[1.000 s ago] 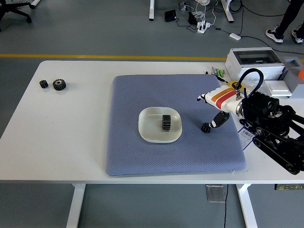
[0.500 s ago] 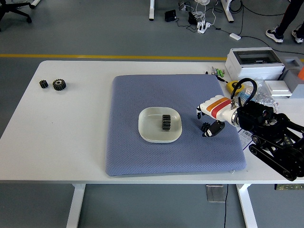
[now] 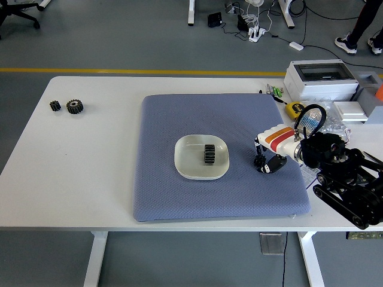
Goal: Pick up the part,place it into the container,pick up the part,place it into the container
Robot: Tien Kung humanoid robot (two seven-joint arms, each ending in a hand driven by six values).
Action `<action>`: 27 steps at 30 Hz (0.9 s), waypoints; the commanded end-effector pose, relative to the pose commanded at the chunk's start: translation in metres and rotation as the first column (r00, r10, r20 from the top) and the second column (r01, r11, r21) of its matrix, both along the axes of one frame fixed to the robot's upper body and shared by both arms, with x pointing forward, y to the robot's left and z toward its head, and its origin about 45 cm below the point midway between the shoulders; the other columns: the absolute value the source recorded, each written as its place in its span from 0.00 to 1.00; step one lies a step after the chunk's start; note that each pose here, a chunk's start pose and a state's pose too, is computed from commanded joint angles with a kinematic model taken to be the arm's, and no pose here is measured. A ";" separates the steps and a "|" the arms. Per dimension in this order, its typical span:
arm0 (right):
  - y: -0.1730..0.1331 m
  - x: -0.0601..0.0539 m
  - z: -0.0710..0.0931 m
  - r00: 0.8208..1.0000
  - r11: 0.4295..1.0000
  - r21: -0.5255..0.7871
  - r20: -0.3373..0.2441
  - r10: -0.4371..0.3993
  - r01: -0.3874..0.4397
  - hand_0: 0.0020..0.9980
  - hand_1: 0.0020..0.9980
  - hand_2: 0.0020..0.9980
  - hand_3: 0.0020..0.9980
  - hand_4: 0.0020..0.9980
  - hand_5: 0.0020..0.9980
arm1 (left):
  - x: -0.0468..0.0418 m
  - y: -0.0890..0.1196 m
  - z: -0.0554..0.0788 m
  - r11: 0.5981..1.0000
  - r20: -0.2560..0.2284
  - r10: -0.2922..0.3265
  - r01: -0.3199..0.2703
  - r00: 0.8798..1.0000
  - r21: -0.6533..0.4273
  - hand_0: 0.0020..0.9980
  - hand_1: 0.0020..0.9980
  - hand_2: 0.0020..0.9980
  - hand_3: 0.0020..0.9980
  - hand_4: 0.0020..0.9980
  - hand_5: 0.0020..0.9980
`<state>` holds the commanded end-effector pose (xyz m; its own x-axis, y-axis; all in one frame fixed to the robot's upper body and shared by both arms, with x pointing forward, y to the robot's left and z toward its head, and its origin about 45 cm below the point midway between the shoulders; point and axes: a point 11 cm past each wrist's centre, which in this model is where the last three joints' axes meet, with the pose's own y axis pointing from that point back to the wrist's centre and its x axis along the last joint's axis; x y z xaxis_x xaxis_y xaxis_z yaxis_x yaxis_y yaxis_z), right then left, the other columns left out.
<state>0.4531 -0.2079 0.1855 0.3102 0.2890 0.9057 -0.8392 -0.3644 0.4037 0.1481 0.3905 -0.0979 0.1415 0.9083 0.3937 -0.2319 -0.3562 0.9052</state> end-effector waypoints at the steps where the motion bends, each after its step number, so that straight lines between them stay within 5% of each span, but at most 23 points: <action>1: 0.000 0.000 0.000 1.000 1.000 0.004 -0.001 0.001 -0.001 0.25 0.40 0.49 0.51 0.83 0.34 | -0.0003 0.000 0.000 1.000 -0.001 -0.001 0.001 1.000 0.000 0.67 0.67 0.63 0.56 0.58 0.53; 6: 0.000 -0.002 -0.001 1.000 1.000 0.014 -0.007 0.012 -0.012 0.25 0.40 0.49 0.51 0.83 0.34 | -0.0016 -0.001 -0.001 1.000 -0.005 -0.004 0.004 1.000 -0.002 0.67 0.67 0.63 0.56 0.58 0.53; 7: 0.000 -0.002 -0.002 1.000 1.000 0.014 -0.007 0.015 -0.015 0.16 0.29 0.45 0.51 0.80 0.35 | -0.0019 -0.001 -0.001 1.000 -0.006 -0.004 0.004 1.000 -0.002 0.67 0.67 0.63 0.56 0.58 0.53; 27: 0.001 0.000 0.008 0.998 0.998 0.043 0.042 0.039 -0.041 0.11 0.23 0.37 0.50 0.80 0.31 | 0.0010 -0.001 0.000 1.000 0.000 -0.004 0.004 1.000 -0.003 0.67 0.67 0.63 0.56 0.58 0.53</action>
<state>0.4528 -0.2070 0.1938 0.2611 0.2604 0.9295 -0.8392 -0.4147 0.3519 0.1490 0.3897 -0.0978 0.1452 0.9089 0.3910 -0.2331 -0.3527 0.9062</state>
